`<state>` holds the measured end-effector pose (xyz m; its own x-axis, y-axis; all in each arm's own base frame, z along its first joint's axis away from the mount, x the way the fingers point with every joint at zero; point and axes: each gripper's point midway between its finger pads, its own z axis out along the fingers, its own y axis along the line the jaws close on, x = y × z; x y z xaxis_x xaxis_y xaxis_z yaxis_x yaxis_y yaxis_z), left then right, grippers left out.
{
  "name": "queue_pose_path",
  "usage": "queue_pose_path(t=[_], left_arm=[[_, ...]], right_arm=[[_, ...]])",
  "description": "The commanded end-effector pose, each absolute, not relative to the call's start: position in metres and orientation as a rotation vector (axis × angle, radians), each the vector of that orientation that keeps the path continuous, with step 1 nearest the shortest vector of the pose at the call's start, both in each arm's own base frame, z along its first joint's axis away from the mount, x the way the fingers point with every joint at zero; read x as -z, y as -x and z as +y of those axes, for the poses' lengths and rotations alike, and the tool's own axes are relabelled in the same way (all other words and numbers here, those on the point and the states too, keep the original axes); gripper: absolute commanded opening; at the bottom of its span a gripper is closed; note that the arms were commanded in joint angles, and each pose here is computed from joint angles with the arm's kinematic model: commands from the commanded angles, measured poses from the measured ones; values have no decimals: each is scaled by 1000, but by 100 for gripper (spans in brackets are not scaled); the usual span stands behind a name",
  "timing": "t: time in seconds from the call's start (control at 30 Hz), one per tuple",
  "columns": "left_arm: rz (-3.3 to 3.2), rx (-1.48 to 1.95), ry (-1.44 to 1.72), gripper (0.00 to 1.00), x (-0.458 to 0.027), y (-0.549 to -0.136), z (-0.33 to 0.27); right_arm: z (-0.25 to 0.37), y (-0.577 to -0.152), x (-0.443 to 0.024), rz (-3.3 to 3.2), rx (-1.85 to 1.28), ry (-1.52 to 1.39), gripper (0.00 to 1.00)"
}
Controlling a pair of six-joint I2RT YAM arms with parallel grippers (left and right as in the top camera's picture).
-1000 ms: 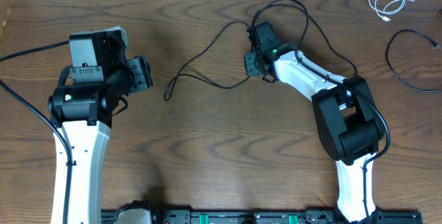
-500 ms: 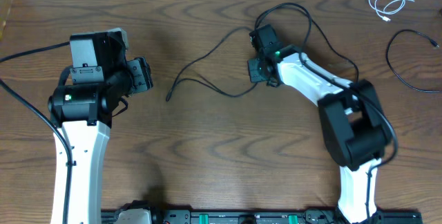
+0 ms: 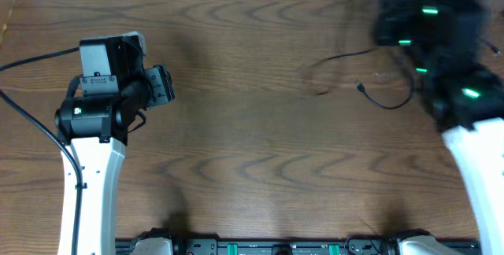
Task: Untangle cables
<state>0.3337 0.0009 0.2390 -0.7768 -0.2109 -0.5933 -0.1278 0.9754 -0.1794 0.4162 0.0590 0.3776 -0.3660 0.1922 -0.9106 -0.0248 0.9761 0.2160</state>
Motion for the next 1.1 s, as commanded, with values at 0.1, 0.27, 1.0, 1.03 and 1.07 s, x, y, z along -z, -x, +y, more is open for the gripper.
queue_pose_path(t=[0.1,0.27,1.0,1.03,1.07], left_arm=[[2462,154,254,61,-240,-337,5],[2462,154,254,61,-240,-337,5],[2447,155,251,61,-243,-339,5],[2446,156,250,61,-243,-340,5],[2444,156,250,61,-243,-340,5]], right_arm=[[-48,-393,-450,1753,-36,-309,1],[-124,-364,-523,1605,165,-423,1],[-148,-412,-329,2396,-40,-481,22],[-140,-416,-316,2445,-75,-441,25],[-134,-418,-304,2486,-98,-414,29]])
